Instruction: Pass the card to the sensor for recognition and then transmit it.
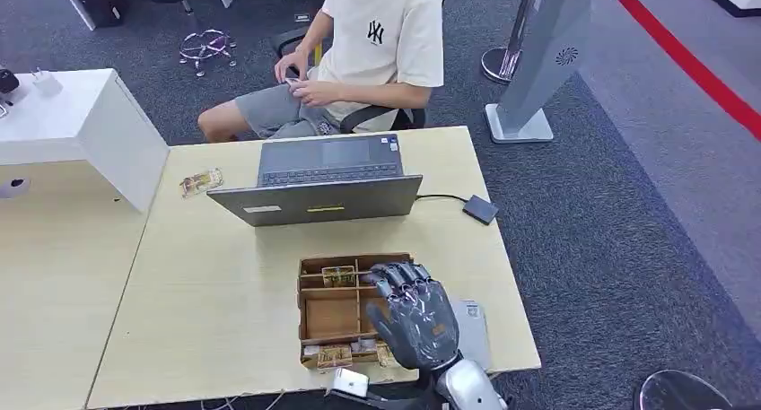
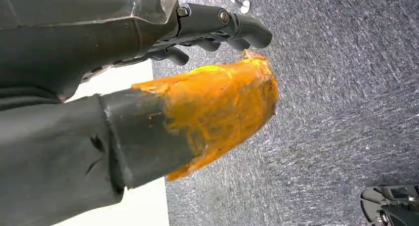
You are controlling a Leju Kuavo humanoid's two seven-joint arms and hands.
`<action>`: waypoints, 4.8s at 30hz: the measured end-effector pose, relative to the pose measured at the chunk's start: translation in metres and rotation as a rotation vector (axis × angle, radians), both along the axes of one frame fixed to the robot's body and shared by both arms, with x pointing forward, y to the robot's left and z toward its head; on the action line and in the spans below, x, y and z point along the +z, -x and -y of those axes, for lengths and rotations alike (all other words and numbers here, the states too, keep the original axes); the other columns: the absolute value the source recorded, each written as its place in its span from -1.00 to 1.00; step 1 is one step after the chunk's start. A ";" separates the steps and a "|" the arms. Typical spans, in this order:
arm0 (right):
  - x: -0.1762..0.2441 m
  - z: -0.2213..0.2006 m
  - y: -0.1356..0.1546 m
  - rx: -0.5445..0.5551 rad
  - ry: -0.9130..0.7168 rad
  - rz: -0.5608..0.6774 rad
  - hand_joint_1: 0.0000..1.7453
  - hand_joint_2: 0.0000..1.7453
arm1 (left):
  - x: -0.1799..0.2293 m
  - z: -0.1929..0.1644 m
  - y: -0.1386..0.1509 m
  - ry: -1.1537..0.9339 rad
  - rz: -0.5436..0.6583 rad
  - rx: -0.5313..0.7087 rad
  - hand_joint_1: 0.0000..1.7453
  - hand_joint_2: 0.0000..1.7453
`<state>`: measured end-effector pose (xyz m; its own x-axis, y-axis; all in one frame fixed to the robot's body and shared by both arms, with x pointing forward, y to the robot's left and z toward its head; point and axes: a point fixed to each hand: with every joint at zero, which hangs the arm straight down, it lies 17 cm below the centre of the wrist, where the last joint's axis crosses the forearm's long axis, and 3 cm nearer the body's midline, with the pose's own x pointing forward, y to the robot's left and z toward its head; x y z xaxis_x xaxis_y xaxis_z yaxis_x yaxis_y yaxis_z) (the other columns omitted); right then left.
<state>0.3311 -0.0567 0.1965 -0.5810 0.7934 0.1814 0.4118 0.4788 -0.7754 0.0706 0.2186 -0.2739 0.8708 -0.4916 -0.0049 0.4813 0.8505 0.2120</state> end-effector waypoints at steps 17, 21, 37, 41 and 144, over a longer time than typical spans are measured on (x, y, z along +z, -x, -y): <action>-0.017 0.001 -0.004 -0.007 0.016 -0.043 -0.06 1.00 | 0.000 -0.001 0.000 -0.003 -0.001 -0.010 -1.00 -1.00; -0.018 0.001 -0.004 -0.006 0.016 -0.044 -0.24 1.00 | 0.000 -0.001 0.000 -0.003 -0.001 -0.010 -1.00 -1.00; -0.027 0.011 -0.020 -0.025 0.039 -0.054 -0.14 1.00 | -0.001 -0.010 0.000 -0.021 -0.002 -0.028 -1.00 -1.00; -0.034 0.013 -0.027 -0.035 0.054 -0.066 -0.18 1.00 | -0.001 -0.012 0.000 -0.024 -0.002 -0.032 -1.00 -1.00; 0.183 0.002 -0.094 -0.002 -0.070 0.392 1.00 1.00 | 0.001 -0.004 -0.012 -0.001 0.007 -0.097 -1.00 -1.00</action>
